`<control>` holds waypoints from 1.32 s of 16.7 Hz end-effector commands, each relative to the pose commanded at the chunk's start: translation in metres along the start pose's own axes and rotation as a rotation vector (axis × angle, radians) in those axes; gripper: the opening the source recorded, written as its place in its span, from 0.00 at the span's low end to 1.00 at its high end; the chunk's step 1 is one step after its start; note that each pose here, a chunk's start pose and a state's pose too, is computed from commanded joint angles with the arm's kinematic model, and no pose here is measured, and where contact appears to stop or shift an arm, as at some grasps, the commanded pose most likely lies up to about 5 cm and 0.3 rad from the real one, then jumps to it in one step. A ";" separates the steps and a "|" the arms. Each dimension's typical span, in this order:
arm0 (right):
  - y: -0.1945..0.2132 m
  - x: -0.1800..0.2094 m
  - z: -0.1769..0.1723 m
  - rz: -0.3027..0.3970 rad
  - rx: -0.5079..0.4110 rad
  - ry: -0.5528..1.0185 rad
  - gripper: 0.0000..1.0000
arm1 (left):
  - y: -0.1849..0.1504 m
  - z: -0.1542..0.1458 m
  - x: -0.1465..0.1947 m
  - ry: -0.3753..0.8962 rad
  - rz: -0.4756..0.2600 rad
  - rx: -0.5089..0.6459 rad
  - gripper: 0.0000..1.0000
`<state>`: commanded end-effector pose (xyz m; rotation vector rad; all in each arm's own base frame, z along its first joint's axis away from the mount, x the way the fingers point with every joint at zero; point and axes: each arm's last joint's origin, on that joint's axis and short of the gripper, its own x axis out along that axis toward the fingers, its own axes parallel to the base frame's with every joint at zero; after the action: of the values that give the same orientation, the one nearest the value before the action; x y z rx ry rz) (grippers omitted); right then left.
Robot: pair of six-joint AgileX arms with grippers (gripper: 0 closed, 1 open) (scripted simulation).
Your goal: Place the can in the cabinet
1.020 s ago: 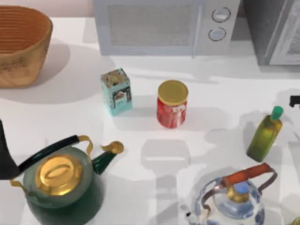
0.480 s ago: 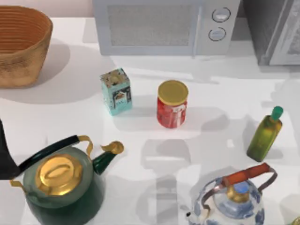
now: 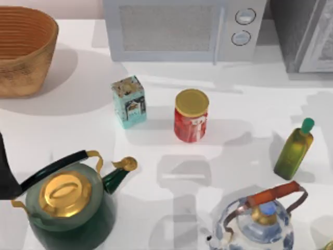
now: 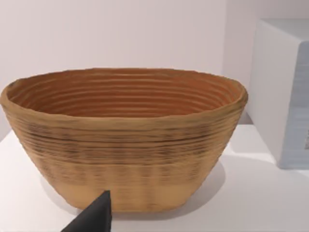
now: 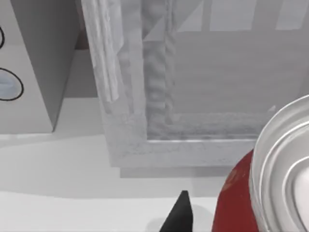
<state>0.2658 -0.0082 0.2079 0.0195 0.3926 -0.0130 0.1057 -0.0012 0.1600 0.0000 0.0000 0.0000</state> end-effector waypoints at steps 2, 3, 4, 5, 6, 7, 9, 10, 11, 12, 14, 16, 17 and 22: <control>0.000 -0.014 -0.002 -0.002 0.010 -0.018 0.00 | 0.000 0.000 0.000 0.000 0.000 0.000 1.00; 0.000 -0.023 -0.004 -0.004 0.013 -0.031 0.00 | 0.000 0.000 0.000 0.000 0.000 0.000 1.00; 0.000 -0.033 -0.006 -0.006 0.015 -0.045 0.00 | 0.000 0.000 0.000 0.000 0.000 0.000 1.00; 0.000 -0.043 -0.010 -0.007 0.015 -0.060 0.00 | 0.000 0.000 0.000 0.000 0.000 0.000 1.00; 0.000 -0.053 -0.014 -0.007 0.015 -0.076 0.00 | 0.000 0.000 0.000 0.000 0.000 0.000 1.00; 0.001 -0.064 -0.019 -0.007 0.014 -0.093 0.00 | 0.000 0.000 0.000 0.000 0.000 0.000 1.00; 0.002 -0.084 -0.031 -0.004 0.011 -0.135 0.00 | 0.000 0.000 0.000 0.000 0.000 0.000 1.00; 0.002 -0.092 -0.038 -0.002 0.010 -0.155 0.00 | 0.000 0.000 0.000 0.000 0.000 0.000 1.00; 0.003 -0.101 -0.046 0.000 0.009 -0.180 0.00 | 0.000 0.000 0.000 0.000 0.000 0.000 1.00; 0.003 -0.109 -0.053 0.002 0.008 -0.213 0.00 | 0.000 0.000 0.000 0.000 0.000 0.000 1.00; 0.003 -0.123 -0.066 0.006 0.006 -0.289 0.00 | 0.000 0.000 0.000 0.000 0.000 0.000 1.00; 0.003 -0.130 -0.080 0.010 0.001 -0.344 0.00 | 0.000 0.000 0.000 0.000 0.000 0.000 1.00; 0.003 -0.131 -0.087 0.011 -0.002 -0.362 0.00 | 0.000 0.000 0.000 0.000 0.000 0.000 1.00; 0.004 -0.130 -0.106 0.013 -0.020 -0.393 0.00 | 0.000 0.000 0.000 0.000 0.000 0.000 1.00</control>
<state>0.1057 -0.0012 0.1600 0.0000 0.0000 0.0000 0.1057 -0.0012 0.1600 0.0000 0.0000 0.0000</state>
